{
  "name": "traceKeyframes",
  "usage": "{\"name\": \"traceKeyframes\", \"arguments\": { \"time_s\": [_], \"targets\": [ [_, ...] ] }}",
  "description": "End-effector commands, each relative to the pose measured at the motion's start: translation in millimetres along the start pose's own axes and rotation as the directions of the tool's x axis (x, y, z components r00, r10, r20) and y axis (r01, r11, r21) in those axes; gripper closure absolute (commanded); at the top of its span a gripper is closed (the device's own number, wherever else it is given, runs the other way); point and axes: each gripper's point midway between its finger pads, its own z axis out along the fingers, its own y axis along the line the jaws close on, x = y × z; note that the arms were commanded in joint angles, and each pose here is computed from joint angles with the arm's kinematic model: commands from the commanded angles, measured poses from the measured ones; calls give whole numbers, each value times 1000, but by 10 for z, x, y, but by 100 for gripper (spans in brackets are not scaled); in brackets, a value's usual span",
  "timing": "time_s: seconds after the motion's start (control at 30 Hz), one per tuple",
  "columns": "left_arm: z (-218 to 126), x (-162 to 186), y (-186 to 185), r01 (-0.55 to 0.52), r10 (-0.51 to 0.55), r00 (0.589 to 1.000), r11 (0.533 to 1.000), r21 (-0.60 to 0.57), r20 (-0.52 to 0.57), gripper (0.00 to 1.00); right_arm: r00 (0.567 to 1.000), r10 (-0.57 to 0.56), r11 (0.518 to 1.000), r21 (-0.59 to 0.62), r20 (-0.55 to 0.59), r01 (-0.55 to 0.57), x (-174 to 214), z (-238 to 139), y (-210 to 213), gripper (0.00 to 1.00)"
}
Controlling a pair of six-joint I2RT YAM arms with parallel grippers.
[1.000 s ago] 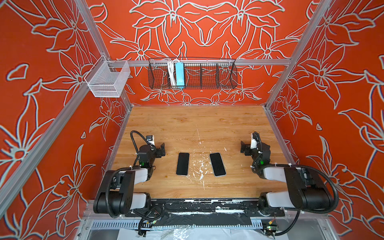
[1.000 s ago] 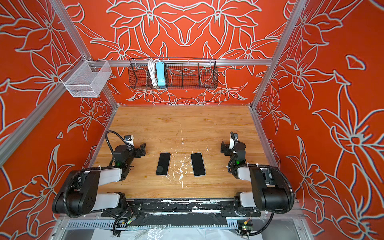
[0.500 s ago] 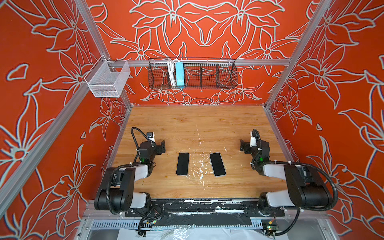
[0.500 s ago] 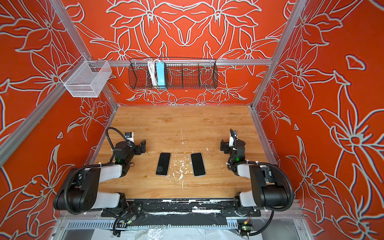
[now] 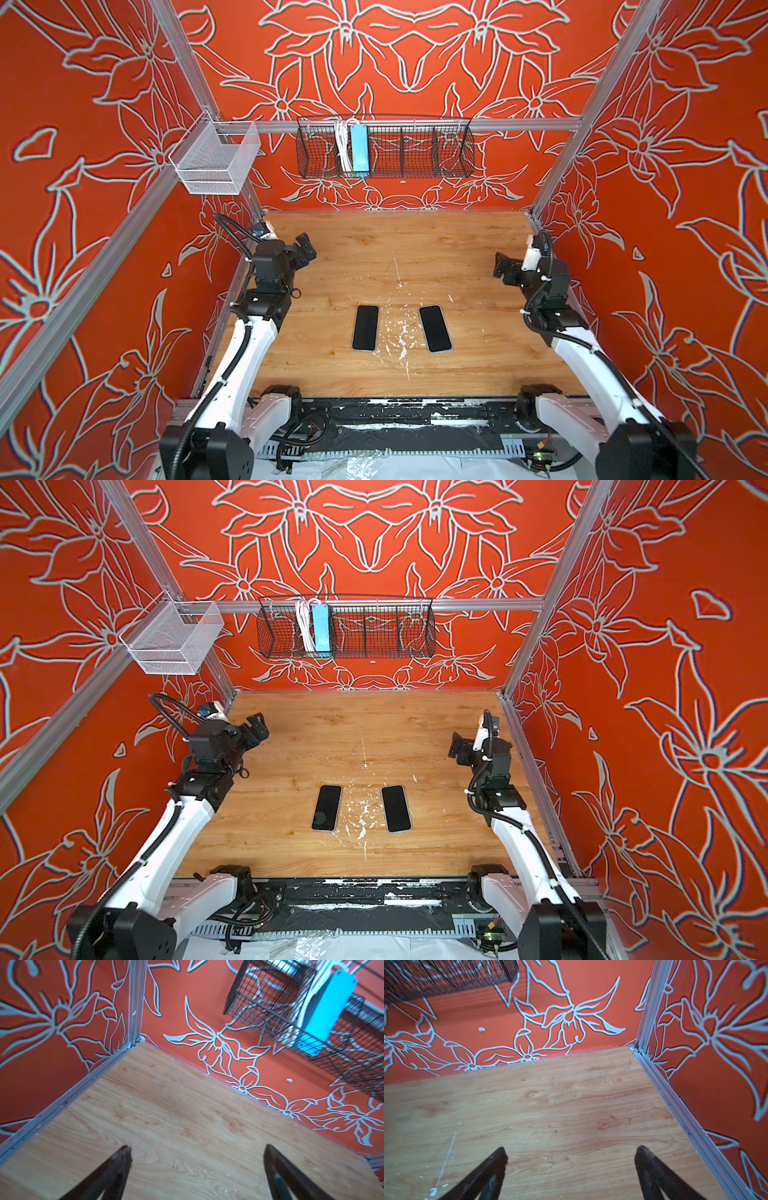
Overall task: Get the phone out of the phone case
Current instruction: 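Move the right gripper over the clear-cased phone while the left arm rises forward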
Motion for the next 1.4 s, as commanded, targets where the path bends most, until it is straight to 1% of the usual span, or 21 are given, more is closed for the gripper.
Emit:
{"name": "traceKeyframes", "arguments": {
  "time_s": [0.0, 0.1, 0.13, 0.17, 0.2, 0.27, 0.3, 0.33, 0.4, 0.47, 0.53, 0.63, 0.7, 0.9, 1.03, 1.13, 1.3, 1.37],
  "targets": [
    [-319, 135, -113, 101, -95, 980, 995, 26, -175, 3, 986, 129, 991, -26, -104, -132, 7, -227, 74, 3],
    [-488, 13, -361, 104, -75, 967, 989, 109, -245, 3, 991, 120, 977, -172, -55, -128, -251, -432, 327, 2],
    [-497, 2, -412, 94, -58, 963, 988, 125, -265, 3, 992, 120, 972, -197, -46, -127, -314, -496, 376, 3],
    [-455, 20, -452, 72, -30, 957, 988, 139, -288, 3, 990, 127, 971, -196, -63, -137, -328, -527, 383, 2],
    [-431, 32, -470, 64, -18, 951, 988, 139, -308, 3, 984, 134, 972, -177, -114, -153, -319, -545, 380, 2],
    [-373, 94, -540, 65, -4, 929, 987, 150, -370, 3, 956, 122, 971, -165, -266, -170, -201, -540, 439, 2],
    [-318, 165, -573, 59, 6, 915, 987, 147, -403, 3, 931, 116, 969, -168, -345, -183, -105, -533, 490, 2],
    [-269, 233, -605, 41, 21, 905, 990, 136, -425, 3, 910, 116, 966, -167, -398, -196, -20, -530, 538, 2],
    [-181, 379, -731, -15, 82, 887, 989, 149, -454, 3, 888, 108, 969, -153, -447, -195, 129, -539, 620, 2],
    [-100, 540, -880, -83, 158, 869, 981, 178, -468, 3, 874, 69, 979, -134, -481, -151, 306, -577, 702, 2],
    [-24, 731, -1009, -125, 220, 846, 967, 221, -486, 3, 846, 26, 992, -94, -533, -90, 540, -619, 745, 3],
    [52, 945, -995, -107, 216, 821, 967, 230, -528, 3, 809, -11, 995, -86, -588, -49, 872, -671, 867, 2],
    [42, 1014, -969, -104, 217, 809, 968, 230, -546, 3, 789, -44, 997, -83, -612, -9, 1073, -700, 933, 2],
    [14, 1048, -875, -111, 209, 819, 971, 209, -534, 3, 696, -173, 985, -119, -697, 126, 1719, -741, 1243, 2],
    [14, 1051, -854, -108, 205, 820, 972, 207, -535, 3, 648, -235, 970, -136, -725, 199, 2010, -755, 1435, 3],
    [25, 1050, -824, -90, 188, 816, 975, 203, -546, 3, 625, -240, 969, -149, -743, 194, 2192, -747, 1568, 2],
    [55, 1031, -780, -41, 146, 819, 979, 198, -555, 3, 599, -242, 969, -157, -763, 191, 2444, -702, 1709, 3],
    [64, 1041, -778, -24, 136, 815, 979, 201, -564, 3, 582, -246, 967, -157, -775, 199, 2536, -680, 1735, 2]
  ]
}}
